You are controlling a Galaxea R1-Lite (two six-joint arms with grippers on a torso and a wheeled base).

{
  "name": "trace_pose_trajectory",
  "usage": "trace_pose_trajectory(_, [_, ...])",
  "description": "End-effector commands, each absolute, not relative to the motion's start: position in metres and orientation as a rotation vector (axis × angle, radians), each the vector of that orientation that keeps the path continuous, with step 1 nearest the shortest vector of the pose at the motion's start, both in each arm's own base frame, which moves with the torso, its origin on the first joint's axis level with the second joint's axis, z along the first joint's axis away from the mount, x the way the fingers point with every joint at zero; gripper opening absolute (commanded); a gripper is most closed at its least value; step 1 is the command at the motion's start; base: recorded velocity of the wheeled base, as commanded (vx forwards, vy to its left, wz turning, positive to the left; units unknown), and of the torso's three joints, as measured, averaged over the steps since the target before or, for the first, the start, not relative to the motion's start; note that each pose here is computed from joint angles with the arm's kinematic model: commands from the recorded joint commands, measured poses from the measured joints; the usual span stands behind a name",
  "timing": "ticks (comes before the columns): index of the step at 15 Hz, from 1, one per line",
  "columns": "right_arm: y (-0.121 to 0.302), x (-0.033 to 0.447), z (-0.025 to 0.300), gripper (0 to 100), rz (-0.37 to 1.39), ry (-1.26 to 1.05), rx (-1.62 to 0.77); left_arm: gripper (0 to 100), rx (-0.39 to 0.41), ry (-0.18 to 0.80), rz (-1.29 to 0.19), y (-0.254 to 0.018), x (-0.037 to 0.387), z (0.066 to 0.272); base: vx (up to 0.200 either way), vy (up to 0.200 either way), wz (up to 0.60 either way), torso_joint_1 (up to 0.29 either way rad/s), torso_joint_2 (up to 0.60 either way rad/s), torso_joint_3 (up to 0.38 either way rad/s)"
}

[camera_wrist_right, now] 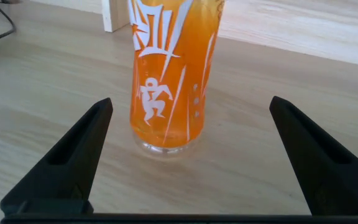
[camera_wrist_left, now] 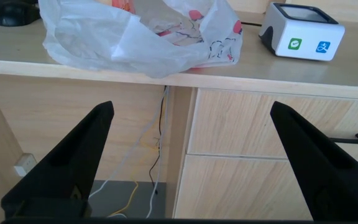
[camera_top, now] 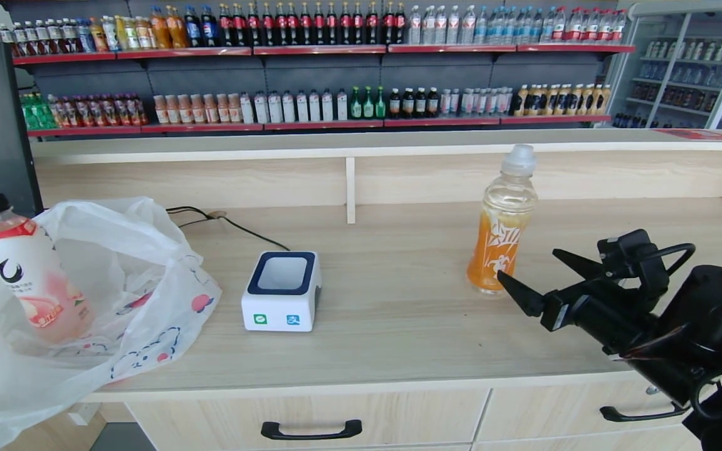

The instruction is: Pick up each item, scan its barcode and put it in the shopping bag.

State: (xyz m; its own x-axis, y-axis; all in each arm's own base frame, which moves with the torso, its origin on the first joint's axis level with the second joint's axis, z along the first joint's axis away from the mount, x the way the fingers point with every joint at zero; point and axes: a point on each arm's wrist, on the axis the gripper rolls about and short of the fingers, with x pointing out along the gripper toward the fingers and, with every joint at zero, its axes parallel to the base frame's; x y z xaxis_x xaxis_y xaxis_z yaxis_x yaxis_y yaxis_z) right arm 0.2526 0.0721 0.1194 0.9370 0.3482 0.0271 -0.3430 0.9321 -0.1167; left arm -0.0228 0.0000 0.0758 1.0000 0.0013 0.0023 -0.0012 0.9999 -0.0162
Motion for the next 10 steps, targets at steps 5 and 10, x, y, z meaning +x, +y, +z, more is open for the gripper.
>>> trace_pose_trajectory(5, [0.09,0.28,0.114,100,0.385,-0.07,-0.1,100,-0.02,-0.003,0.002,0.0,-0.023,0.076,0.0,0.0,0.0,0.0,0.0,0.0])
trace_pose_trajectory(10, [0.089,0.284,0.105,100,0.379,-0.037,-0.103,100,-0.02,-0.003,0.002,0.0,-0.023,0.076,0.0,0.0,0.0,0.0,0.0,0.0])
